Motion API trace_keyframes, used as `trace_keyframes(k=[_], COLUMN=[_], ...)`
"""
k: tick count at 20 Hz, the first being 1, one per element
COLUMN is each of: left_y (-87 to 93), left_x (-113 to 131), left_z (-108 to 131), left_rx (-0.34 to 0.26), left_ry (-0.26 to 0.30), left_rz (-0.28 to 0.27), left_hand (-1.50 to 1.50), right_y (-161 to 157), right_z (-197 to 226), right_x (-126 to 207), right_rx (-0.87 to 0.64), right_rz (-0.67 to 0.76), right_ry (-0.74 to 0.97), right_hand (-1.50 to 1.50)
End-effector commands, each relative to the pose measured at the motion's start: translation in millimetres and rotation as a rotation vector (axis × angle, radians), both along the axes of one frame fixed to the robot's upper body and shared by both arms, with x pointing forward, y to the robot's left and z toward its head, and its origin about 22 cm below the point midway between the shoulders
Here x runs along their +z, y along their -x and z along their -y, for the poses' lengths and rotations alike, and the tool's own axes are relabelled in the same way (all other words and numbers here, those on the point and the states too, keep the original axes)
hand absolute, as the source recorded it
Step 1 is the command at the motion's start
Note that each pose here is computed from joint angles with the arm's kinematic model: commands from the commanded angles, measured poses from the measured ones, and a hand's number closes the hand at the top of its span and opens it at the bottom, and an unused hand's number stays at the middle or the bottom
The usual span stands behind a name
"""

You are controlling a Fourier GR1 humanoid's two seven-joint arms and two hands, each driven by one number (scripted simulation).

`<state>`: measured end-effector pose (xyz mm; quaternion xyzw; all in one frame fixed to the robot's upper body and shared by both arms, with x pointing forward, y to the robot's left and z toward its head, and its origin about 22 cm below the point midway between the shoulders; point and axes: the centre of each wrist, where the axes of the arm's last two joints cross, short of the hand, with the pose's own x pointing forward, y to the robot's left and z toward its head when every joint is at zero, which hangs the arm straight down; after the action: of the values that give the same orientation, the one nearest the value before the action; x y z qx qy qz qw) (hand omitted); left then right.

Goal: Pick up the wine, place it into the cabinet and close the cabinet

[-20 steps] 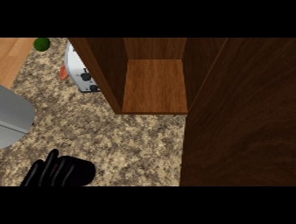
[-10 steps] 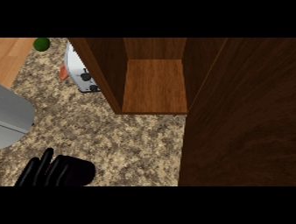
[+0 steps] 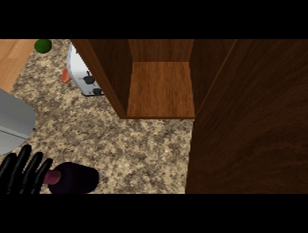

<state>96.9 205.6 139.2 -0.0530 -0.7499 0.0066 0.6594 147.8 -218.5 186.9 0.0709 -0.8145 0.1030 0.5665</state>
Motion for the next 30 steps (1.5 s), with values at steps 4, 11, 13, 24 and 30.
trace_keyframes(k=[4,11,13,24,30], left_y=[13.4,-13.0,-17.6,-23.5,-31.0], left_x=[24.3,-9.0,-1.4,-67.4,-76.5], left_z=[-21.6,-40.4,-48.7,-72.4,-88.1], left_rx=[0.011,-0.012,-0.024,-0.004,0.069], left_ry=[0.09,0.14,0.121,0.142,0.097], left_rz=[0.072,-0.014,-0.047,-0.098,-0.047], left_hand=[-1.5,-1.5,-1.5,-1.5,-1.5], right_y=[30.0,26.2,21.3,36.4,20.7], right_z=[3.3,2.6,1.3,-3.2,-1.0], right_x=[16.1,19.8,21.8,35.7,25.8], right_rx=[0.028,0.029,0.037,0.066,0.031], right_rz=[0.018,0.036,0.022,0.028,0.023], right_ry=[-0.03,0.003,-0.002,-0.006,-0.025], right_hand=[-1.5,-1.5,-1.5,-1.5,-1.5])
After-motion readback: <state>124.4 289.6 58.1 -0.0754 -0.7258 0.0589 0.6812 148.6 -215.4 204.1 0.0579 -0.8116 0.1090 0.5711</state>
